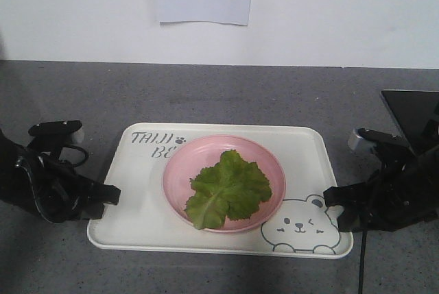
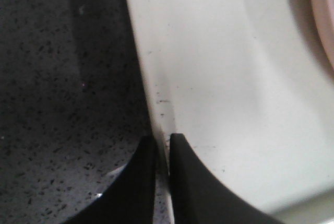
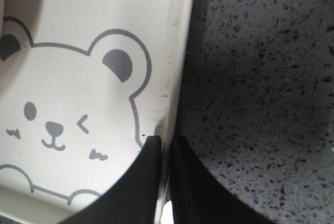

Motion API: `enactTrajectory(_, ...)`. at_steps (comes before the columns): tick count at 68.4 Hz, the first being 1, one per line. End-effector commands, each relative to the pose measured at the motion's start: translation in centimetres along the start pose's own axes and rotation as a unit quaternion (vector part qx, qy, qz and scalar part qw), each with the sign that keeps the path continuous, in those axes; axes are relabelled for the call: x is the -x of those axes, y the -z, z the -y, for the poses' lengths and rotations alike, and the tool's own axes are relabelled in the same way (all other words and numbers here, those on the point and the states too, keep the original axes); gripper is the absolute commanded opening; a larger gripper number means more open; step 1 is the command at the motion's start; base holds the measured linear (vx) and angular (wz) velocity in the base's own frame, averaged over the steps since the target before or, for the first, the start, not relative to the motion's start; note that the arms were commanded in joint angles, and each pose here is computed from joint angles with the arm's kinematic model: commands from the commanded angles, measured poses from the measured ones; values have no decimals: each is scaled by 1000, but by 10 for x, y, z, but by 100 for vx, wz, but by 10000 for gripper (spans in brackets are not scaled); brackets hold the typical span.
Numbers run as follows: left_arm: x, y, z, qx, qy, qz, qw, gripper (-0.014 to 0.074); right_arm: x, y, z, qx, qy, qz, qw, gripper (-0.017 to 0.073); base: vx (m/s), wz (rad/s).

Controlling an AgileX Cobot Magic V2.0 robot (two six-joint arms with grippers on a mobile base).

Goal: Transfer vegetables to tray and serve
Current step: 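Lower the tray with both grippers onto the new counter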

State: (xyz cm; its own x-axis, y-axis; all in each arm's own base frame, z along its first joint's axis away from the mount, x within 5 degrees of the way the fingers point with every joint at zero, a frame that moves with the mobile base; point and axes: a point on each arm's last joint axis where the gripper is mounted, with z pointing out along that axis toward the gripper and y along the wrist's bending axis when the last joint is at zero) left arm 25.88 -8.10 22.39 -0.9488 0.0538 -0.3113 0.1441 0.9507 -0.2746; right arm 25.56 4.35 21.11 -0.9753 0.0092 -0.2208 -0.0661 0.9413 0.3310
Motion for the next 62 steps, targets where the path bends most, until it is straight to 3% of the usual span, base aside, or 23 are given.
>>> enactTrajectory(1,8,13,4,2,-26,35,999,-6,8,13,-2,-11,28,39,999,11,0,0)
enactTrajectory(45,9,13,4,3,-26,39,999,-6,9,13,-4,0,17,44,999,11,0,0)
enactTrajectory(62,11,14,4,4,-20,49,999,36,11,13,-2,-12,24,57,998,28,0,0)
